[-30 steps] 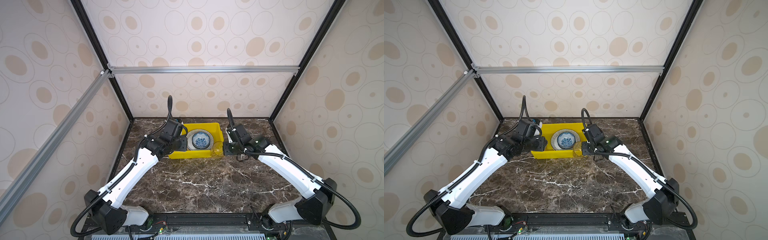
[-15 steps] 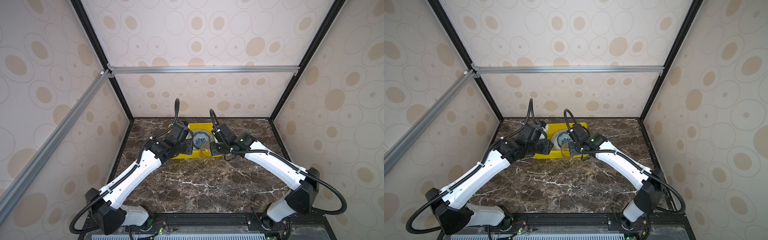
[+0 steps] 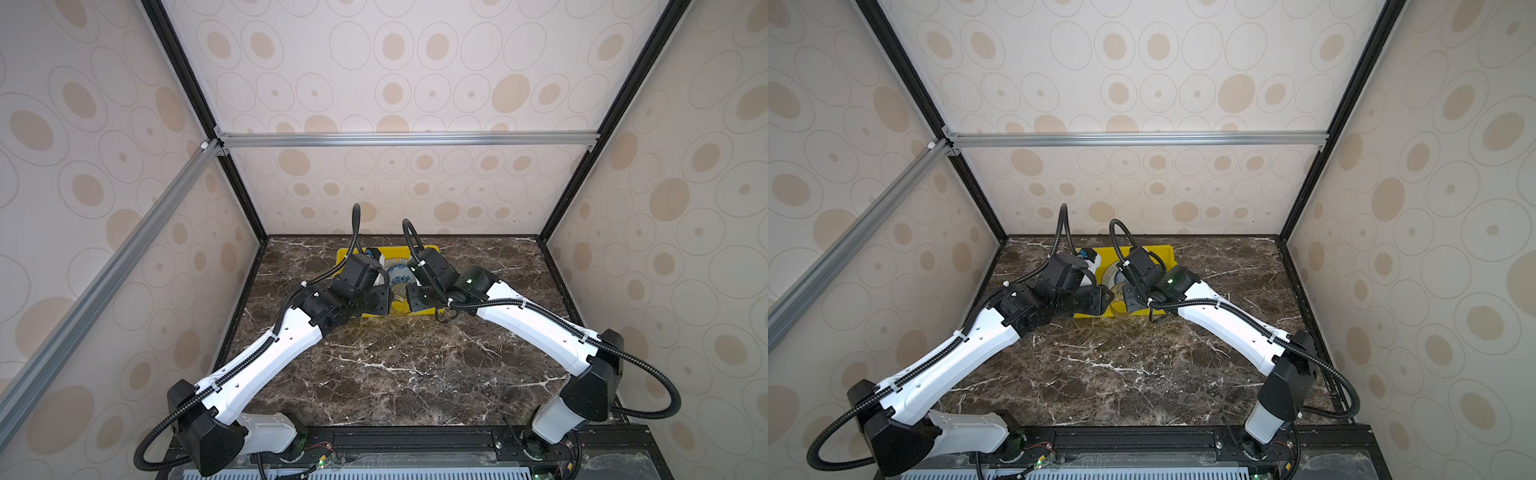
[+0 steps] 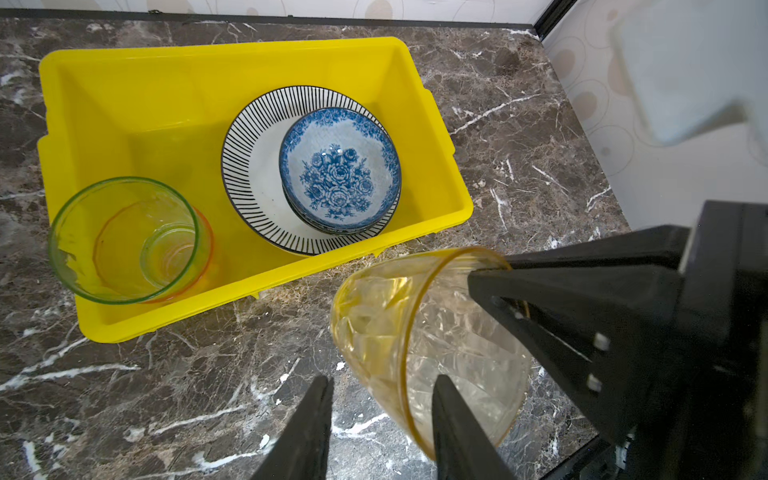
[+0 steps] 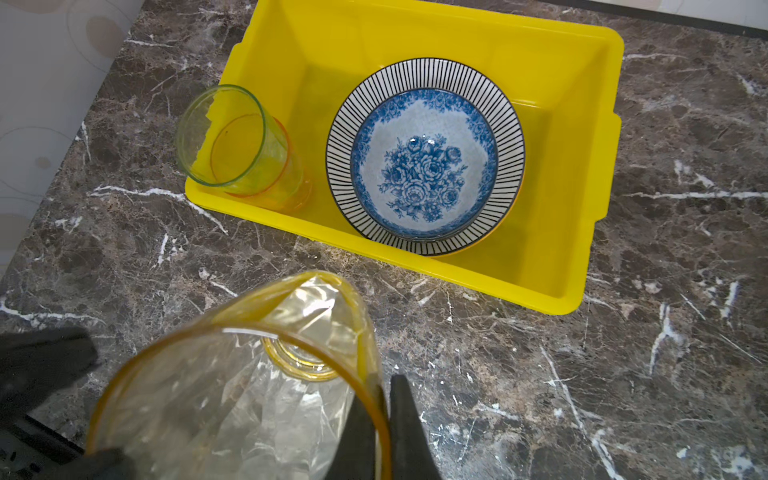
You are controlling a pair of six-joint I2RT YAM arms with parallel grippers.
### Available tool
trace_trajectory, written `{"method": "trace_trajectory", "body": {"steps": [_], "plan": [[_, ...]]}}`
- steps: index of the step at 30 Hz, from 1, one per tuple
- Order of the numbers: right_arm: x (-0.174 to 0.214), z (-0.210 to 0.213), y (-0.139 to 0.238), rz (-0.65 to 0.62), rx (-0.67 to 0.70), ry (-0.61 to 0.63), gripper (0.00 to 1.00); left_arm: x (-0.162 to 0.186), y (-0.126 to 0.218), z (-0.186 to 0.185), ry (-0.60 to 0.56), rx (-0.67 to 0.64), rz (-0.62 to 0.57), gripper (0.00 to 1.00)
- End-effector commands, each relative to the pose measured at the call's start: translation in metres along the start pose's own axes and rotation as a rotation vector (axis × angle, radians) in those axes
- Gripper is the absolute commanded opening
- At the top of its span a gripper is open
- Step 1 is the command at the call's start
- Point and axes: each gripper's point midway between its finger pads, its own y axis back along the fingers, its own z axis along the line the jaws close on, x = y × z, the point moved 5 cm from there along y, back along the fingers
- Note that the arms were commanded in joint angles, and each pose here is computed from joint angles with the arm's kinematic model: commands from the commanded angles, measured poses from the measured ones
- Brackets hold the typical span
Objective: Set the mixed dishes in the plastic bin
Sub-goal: 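Grasp the amber cup with the left gripper while the right gripper releases it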
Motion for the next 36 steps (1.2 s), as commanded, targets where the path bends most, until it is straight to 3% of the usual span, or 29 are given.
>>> {"method": "trace_trajectory", "body": {"steps": [1,11,21,25,26,31,36], "plan": [[-0.007,0.008,0.003,-0.031,-0.006,-0.011,0.0,-0.002,-0.001,-0.005,0.015,0.015,-0.017,0.4],[-0.007,0.016,0.005,-0.064,0.023,0.019,0.0,0.008,-0.021,0.018,0.048,-0.187,0.042,0.34],[-0.005,0.026,0.007,-0.08,-0.006,0.024,0.0,0.005,-0.025,0.02,0.065,-0.208,0.019,0.02],[-0.006,0.026,0.01,-0.096,-0.014,0.011,0.0,0.003,-0.021,0.021,0.066,-0.22,0.004,0.0],[-0.006,0.027,0.01,-0.098,-0.017,0.008,0.03,0.002,-0.021,0.022,0.066,-0.224,0.002,0.0],[-0.006,0.028,0.013,-0.123,-0.053,-0.008,0.41,-0.002,-0.02,0.025,0.051,-0.262,-0.002,0.0],[-0.006,0.028,0.022,-0.136,-0.08,-0.012,0.47,-0.006,-0.019,0.025,0.05,-0.267,-0.011,0.0]]}}
